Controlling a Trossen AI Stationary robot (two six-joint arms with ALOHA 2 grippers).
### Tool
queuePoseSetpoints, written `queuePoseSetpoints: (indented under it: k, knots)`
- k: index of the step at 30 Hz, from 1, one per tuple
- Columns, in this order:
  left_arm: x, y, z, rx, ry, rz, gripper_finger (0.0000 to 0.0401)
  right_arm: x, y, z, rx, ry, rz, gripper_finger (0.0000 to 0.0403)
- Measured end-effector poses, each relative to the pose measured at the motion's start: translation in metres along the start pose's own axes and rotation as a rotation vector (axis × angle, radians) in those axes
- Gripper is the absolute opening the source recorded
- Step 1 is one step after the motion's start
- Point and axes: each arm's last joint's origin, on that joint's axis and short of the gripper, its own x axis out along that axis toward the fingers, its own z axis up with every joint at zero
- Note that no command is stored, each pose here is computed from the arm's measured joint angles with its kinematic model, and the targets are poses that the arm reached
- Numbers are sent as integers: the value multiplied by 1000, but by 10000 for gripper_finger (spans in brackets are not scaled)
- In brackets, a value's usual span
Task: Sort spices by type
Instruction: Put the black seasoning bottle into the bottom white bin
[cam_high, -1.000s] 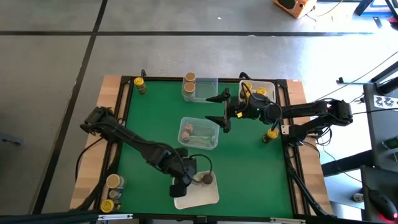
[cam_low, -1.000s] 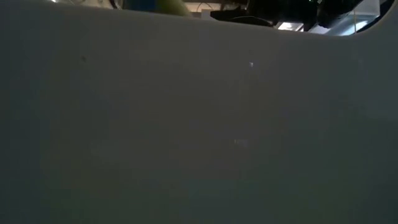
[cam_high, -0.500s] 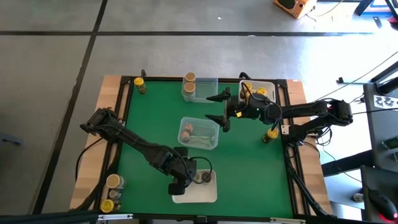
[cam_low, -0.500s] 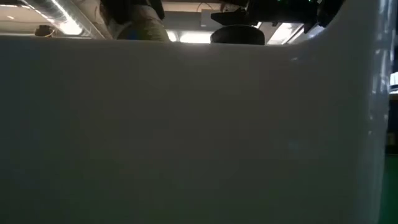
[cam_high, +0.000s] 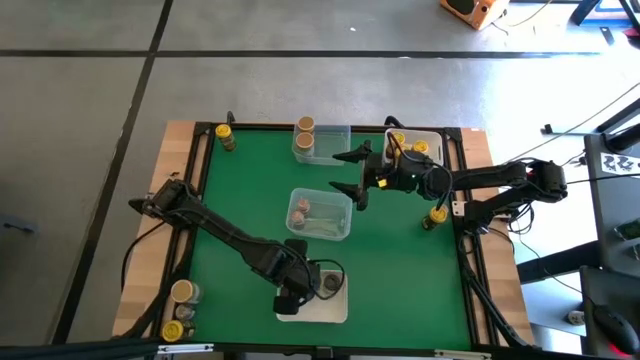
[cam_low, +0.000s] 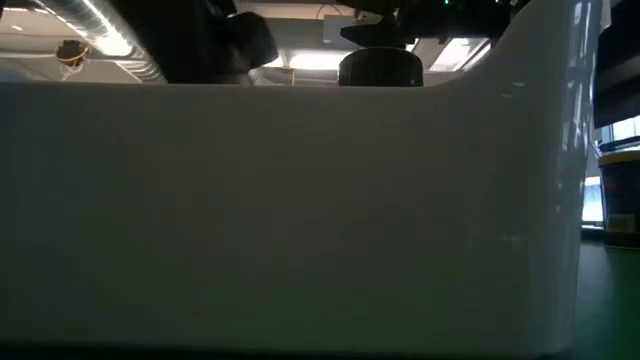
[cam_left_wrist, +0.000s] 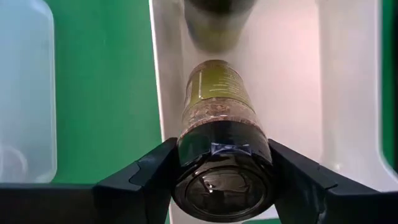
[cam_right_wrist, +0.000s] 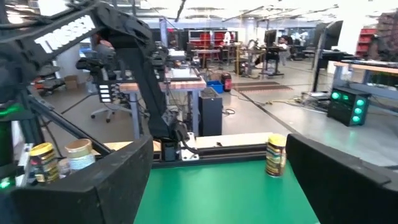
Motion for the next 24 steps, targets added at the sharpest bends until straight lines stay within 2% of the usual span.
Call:
queuePoseSetpoints:
  k: [17,24]
  knots:
    - [0,1,3,-27,-24,-7,305,0,0,0,-13,2,0,364]
    - [-19,-4,6,-12,-42,-17,309,0,0,0,-17,1,0,364]
